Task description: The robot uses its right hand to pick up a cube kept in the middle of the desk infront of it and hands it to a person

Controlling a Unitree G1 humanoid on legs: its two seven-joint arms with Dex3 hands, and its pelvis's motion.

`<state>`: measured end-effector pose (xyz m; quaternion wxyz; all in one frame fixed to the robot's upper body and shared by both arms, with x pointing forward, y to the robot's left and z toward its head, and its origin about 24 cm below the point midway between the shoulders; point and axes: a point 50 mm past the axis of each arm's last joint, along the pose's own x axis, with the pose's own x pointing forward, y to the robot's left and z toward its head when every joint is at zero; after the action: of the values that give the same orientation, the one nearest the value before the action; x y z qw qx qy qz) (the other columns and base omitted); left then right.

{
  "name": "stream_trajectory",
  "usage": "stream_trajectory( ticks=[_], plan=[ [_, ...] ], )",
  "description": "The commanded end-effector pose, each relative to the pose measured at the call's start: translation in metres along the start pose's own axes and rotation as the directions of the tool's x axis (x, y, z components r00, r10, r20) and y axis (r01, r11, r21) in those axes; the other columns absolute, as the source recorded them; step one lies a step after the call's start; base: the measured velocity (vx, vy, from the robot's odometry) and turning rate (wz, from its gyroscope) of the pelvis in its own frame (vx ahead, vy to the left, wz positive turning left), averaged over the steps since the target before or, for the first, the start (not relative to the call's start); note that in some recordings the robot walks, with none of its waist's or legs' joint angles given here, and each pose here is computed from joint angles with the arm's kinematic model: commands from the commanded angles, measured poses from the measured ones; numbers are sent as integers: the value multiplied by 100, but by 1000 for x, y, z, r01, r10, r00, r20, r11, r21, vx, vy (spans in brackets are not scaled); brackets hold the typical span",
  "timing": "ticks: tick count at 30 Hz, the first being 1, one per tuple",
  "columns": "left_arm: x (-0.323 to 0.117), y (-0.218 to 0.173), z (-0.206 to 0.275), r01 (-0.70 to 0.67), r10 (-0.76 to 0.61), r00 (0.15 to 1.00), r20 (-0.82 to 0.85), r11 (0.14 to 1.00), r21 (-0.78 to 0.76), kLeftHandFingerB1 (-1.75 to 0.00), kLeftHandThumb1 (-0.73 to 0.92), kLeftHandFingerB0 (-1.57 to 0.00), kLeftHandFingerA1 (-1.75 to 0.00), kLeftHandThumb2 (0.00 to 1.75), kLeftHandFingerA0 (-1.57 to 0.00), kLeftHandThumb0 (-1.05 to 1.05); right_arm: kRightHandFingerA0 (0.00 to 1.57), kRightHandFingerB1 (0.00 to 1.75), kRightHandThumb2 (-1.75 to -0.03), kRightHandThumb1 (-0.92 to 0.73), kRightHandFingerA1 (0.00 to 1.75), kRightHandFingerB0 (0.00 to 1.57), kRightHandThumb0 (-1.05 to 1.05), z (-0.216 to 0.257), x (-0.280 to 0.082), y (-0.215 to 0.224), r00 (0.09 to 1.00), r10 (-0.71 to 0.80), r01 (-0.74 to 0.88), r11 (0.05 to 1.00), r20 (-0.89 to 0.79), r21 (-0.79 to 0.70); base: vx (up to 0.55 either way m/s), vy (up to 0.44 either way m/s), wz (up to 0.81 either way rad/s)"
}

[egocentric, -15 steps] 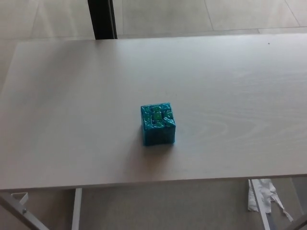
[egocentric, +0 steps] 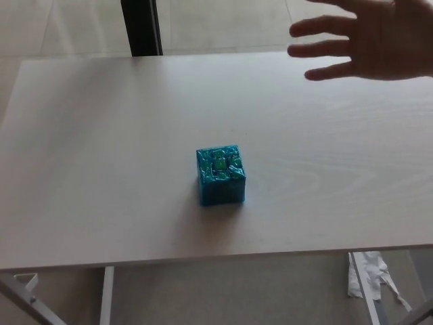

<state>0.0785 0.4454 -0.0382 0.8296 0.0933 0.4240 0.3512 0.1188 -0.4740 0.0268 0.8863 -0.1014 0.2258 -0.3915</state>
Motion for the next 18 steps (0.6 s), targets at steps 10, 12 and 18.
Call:
stream_trajectory(
  ticks=[10,12,18],
  plan=[
    [0,1,2,1,-1,1000,27,1000,0,-135,47,-9,-150,83,-35,-105,90,33,-56,-49,75,38,-57,208,-62,109,595,379,-548,836,708,12,0,0,0],
    [0,-1,3,-5,4,1000,19,1000,13,-132,46,-7,-150,84,-36,-105,50,33,-56,-53,49,35,-52,224,-80,132,510,435,-587,807,742,-69,0,0,0],
    [0,-4,2,13,-14,999,33,1000,24,-150,45,-3,-154,85,-40,-105,39,33,-56,-53,51,37,-58,257,-132,212,279,587,-637,705,760,-311,0,0,0]
  ],
)
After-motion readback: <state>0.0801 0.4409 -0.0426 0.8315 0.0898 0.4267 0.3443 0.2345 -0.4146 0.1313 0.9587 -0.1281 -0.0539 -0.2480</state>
